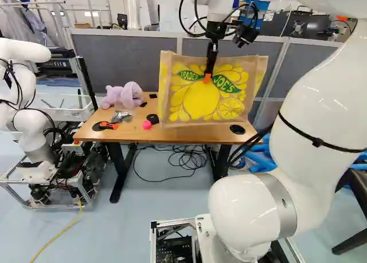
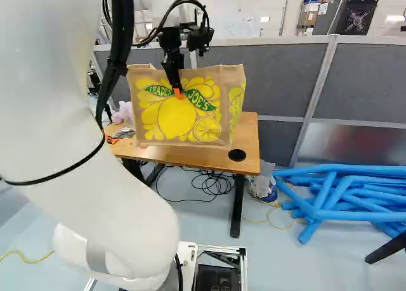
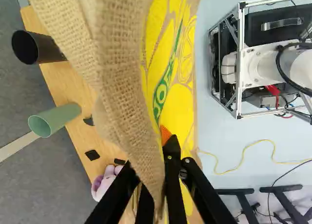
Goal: Pick up the bag on the ground and place it on the table
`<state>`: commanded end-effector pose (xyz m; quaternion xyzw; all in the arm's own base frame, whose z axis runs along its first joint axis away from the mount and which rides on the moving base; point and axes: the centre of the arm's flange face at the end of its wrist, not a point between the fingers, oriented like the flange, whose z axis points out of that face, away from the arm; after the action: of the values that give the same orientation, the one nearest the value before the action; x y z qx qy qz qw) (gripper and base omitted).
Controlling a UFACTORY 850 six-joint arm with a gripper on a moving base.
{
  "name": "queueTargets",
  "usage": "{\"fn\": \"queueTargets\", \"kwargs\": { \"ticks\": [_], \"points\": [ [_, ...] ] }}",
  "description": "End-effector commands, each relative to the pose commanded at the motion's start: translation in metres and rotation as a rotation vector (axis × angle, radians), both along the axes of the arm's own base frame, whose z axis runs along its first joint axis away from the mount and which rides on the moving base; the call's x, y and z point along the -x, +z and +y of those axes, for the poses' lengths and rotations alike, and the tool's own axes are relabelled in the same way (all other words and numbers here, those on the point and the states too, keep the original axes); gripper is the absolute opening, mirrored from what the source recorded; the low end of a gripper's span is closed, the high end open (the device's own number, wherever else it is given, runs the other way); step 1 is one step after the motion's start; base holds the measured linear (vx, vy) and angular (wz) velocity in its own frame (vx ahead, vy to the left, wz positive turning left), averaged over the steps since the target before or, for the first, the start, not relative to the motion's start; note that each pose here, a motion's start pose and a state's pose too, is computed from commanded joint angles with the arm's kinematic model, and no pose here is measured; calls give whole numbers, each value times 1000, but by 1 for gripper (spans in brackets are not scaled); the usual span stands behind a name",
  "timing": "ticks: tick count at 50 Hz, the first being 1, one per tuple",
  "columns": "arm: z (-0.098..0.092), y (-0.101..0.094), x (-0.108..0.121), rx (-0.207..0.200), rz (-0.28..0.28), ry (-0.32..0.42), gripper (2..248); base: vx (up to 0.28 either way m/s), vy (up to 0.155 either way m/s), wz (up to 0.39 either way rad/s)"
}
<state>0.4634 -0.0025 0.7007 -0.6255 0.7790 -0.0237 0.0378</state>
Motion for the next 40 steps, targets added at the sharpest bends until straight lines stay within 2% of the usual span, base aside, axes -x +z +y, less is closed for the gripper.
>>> {"fn": "queueTargets", "kwargs": {
  "ticks": [30,40],
  "points": [
    [-19,0,-19,0,-2,-40,22,0,0,0],
    [-30,-10,-26,-1,18,-60,22,0,0,0]
  ]
}}
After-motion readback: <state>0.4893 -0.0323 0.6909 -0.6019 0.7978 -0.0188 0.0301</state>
